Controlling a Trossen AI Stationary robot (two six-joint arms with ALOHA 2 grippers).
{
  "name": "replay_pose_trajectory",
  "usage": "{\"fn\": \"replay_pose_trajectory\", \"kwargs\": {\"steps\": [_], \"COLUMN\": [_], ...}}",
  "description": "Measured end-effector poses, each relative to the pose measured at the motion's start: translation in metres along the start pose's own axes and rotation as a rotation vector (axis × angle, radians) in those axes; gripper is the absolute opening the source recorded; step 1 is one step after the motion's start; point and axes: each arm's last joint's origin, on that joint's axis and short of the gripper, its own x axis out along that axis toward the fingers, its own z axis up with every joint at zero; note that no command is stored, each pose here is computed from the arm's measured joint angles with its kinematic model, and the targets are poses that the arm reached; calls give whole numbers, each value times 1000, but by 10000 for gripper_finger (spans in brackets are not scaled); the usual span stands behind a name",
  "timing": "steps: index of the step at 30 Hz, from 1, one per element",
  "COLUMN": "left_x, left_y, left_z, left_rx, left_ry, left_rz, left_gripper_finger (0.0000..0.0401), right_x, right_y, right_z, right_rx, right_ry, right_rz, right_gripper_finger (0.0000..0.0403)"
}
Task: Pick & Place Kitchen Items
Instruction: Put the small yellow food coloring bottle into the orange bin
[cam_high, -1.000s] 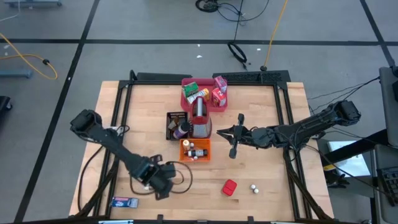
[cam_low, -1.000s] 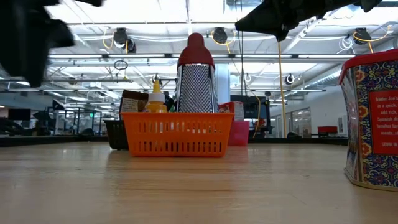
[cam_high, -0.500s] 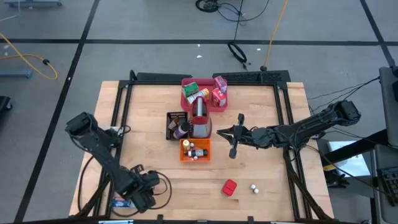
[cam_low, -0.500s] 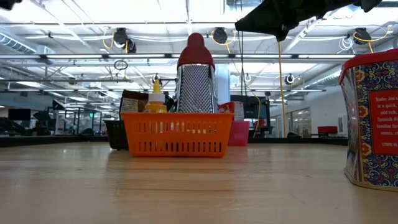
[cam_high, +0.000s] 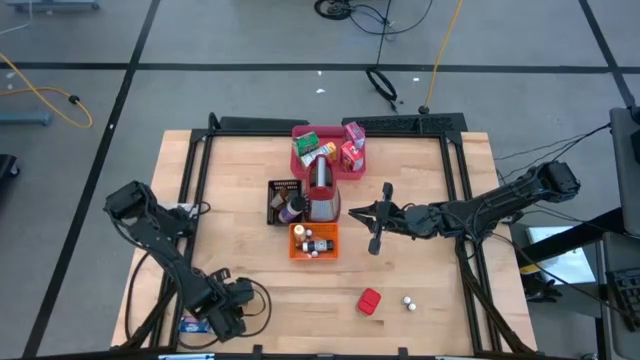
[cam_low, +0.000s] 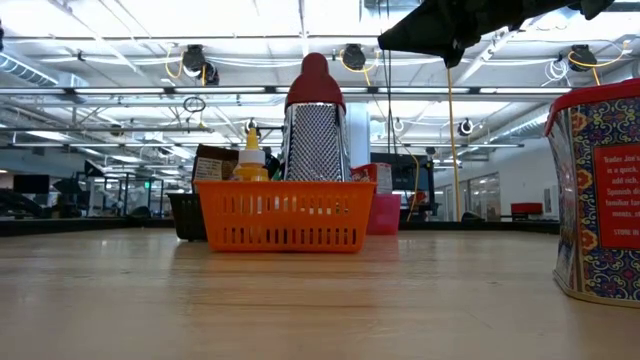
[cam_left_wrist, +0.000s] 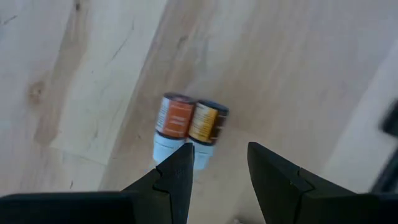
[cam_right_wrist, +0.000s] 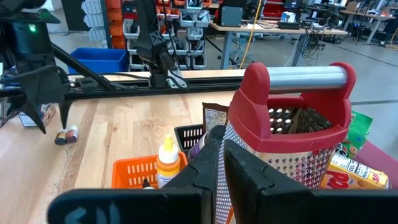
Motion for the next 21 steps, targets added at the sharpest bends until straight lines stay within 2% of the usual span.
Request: {"fn": "replay_pose_trajectory", "kwargs": {"steps": [5, 14, 17, 21], "left_x": [8, 19, 20, 21], "left_y": [8, 11, 12, 13], "left_z": [-3, -3, -4, -4], "left_rx": [2, 39, 51, 55], "left_ry": [7, -36, -34, -33], "left_rz": [26, -16, -12, -6], "left_gripper_finger": [154, 152, 136, 95], "right_x": [0, 0, 0, 0], "right_y": [0, 0, 0, 0], "right_z": [0, 0, 0, -1], "right_rx": [-1, -2, -3, -5], "right_ry": [2, 3, 4, 7], "right_rz": [0, 0, 0, 0], "right_gripper_finger": [18, 18, 18, 18]}}
